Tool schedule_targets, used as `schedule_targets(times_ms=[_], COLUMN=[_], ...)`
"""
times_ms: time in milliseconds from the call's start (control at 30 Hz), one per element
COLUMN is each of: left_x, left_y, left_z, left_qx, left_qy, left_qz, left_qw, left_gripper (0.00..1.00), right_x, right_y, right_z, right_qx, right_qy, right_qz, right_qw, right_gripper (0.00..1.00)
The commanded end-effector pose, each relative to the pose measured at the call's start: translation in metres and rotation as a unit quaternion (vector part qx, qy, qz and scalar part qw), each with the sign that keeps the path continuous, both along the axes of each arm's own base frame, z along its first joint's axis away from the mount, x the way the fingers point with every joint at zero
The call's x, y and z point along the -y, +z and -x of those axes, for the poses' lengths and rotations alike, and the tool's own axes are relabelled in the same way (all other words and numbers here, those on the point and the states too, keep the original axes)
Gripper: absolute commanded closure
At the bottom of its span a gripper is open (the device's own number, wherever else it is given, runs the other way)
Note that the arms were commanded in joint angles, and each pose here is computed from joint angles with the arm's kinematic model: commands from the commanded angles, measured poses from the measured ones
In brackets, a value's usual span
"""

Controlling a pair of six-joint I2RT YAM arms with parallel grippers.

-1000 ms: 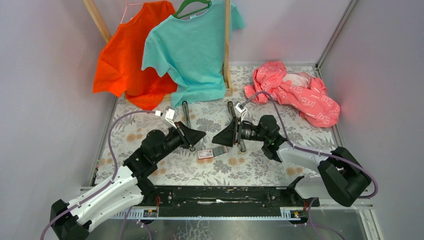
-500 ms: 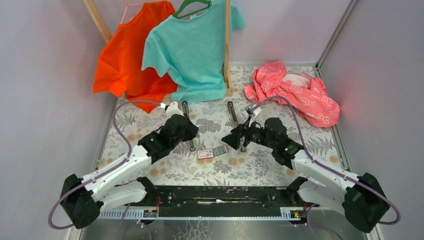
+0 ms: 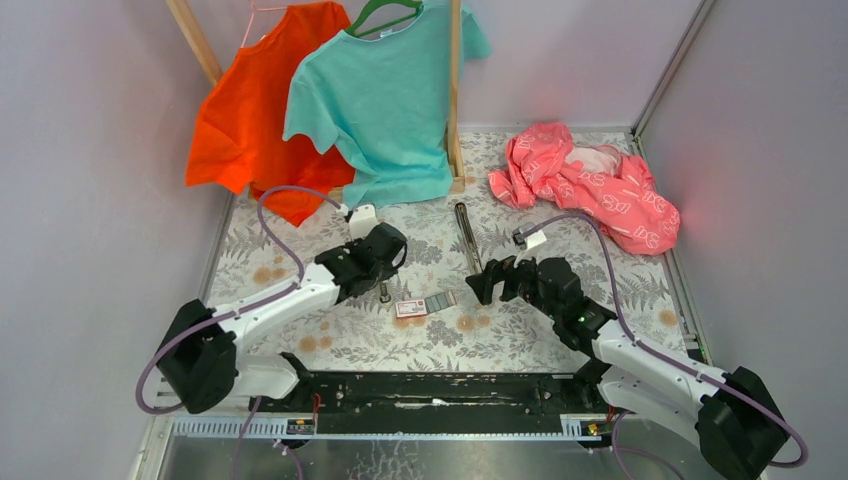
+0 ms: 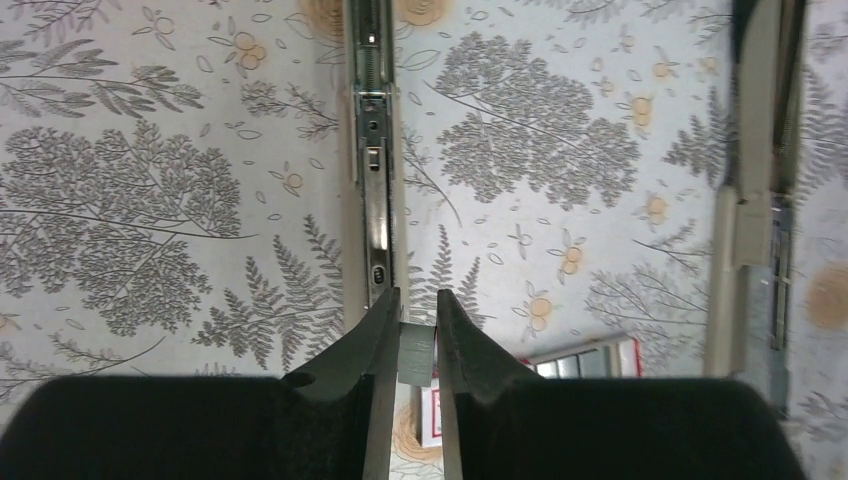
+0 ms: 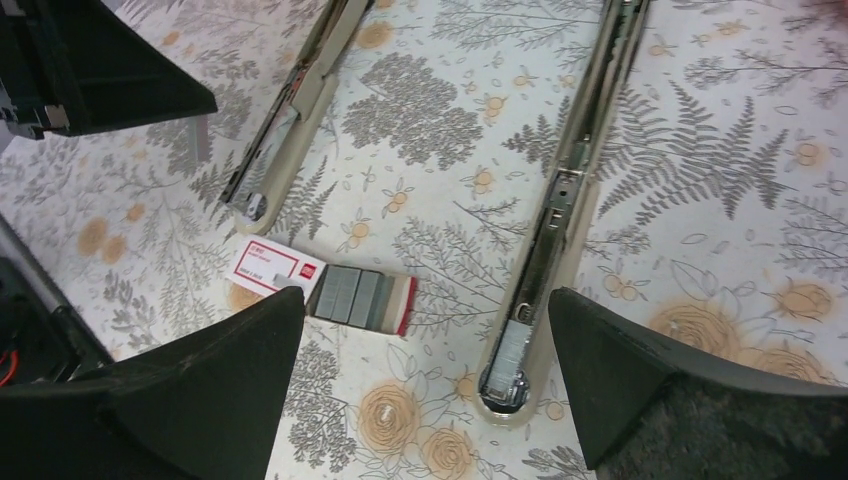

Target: Load the staples into the stapler

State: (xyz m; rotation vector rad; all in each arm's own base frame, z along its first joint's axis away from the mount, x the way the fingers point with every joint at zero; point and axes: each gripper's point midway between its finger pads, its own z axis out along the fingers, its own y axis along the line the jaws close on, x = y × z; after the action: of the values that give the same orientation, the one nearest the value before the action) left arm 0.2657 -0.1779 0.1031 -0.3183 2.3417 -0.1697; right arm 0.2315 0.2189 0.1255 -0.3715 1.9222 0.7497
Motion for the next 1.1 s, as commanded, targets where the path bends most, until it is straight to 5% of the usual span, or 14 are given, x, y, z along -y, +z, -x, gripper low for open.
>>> schedule_targets(times_ms=[0, 1067], left_x=[-0.014, -0.015], left_y=[0.000, -0.033], left_z=[-0.008, -0.015], left_qx=[0.003, -0.031], left_qy=[0.038, 0.066], left_qz=[-0.047, -0.093], left_qw=[0.998, 0.993], left_gripper=[0.82, 0.83], right_x=[0.016, 0.019], right_y=[0.022, 0.015], right_z=[-0.019, -0.020], right_qx=[0.053, 0.048], right_qy=[-0.062, -0.070], right_qz=[-0.013, -0.004], right_qw=[0.997, 0.996], right_gripper=[0.01, 0.01])
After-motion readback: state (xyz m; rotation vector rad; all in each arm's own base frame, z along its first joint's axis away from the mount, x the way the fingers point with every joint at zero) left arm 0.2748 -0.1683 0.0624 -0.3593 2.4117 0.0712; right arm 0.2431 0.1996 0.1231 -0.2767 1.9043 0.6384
